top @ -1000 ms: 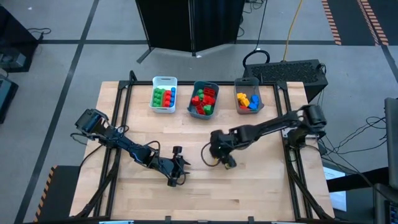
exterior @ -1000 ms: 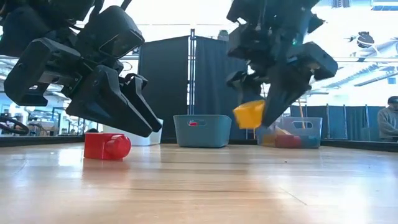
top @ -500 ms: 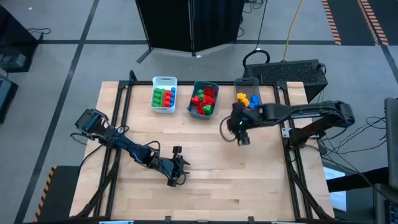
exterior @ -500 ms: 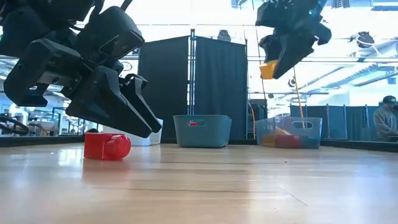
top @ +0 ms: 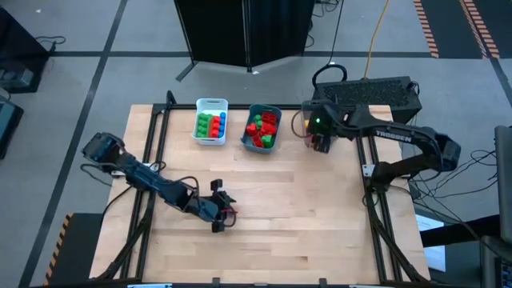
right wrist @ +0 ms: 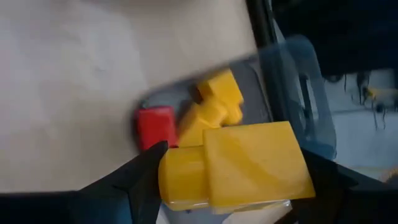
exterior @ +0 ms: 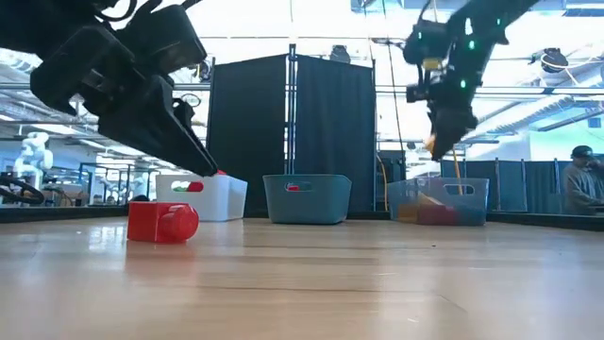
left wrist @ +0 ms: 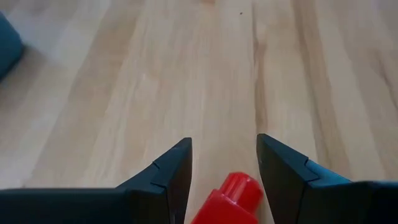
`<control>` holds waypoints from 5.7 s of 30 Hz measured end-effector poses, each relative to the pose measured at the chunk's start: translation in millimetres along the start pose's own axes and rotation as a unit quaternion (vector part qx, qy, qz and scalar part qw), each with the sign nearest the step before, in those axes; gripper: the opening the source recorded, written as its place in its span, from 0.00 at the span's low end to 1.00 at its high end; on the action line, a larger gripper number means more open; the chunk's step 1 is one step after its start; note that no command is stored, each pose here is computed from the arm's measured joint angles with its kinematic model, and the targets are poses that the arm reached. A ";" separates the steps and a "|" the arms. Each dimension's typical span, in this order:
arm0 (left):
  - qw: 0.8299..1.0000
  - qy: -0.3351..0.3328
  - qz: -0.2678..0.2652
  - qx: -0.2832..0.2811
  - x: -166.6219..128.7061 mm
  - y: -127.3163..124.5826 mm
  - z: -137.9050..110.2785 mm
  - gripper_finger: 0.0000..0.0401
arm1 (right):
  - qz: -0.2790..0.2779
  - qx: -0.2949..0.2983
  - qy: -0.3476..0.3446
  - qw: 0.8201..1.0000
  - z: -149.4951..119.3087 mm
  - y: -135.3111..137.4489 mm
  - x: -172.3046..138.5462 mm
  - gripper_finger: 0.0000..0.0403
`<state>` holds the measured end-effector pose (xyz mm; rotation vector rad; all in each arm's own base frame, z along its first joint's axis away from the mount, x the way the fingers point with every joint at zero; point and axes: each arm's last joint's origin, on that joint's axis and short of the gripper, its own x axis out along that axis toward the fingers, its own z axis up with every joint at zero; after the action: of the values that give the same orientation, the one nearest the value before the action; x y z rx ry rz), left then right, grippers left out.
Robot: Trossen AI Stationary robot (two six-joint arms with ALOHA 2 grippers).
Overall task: Sort blocks by size
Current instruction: Put the 1 stud yellow game piece into the black bin, then put the 1 stud red game piece into the black bin
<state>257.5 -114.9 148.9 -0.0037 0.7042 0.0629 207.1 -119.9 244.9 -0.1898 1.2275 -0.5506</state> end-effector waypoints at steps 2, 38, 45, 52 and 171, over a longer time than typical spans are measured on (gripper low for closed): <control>1.000 -0.003 0.002 0.000 -4.7 0.2 1.9 0.40 | -0.010 0.017 0.008 1.000 -7.8 -10.8 10.4 0.65; 0.994 0.090 -0.053 -0.008 -11.5 -8.2 -16.1 0.40 | 0.153 0.228 -0.174 0.946 0.3 -31.1 17.5 0.70; 0.995 0.088 -0.049 -0.008 -11.4 -7.8 -16.0 0.40 | 0.230 0.190 -0.210 0.931 22.2 9.9 0.9 0.69; 0.999 0.049 0.017 -0.007 -10.8 -4.4 -12.5 0.40 | 0.296 0.128 -0.269 0.908 44.6 63.1 -22.2 0.69; 0.992 0.108 -0.056 -0.021 27.4 -19.9 -29.4 0.40 | 0.239 0.035 -0.262 0.934 73.0 319.3 33.1 0.29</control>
<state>260.4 -133.8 108.4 -0.0909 0.9175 -0.0320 377.0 125.6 106.1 0.0289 0.6908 -0.1003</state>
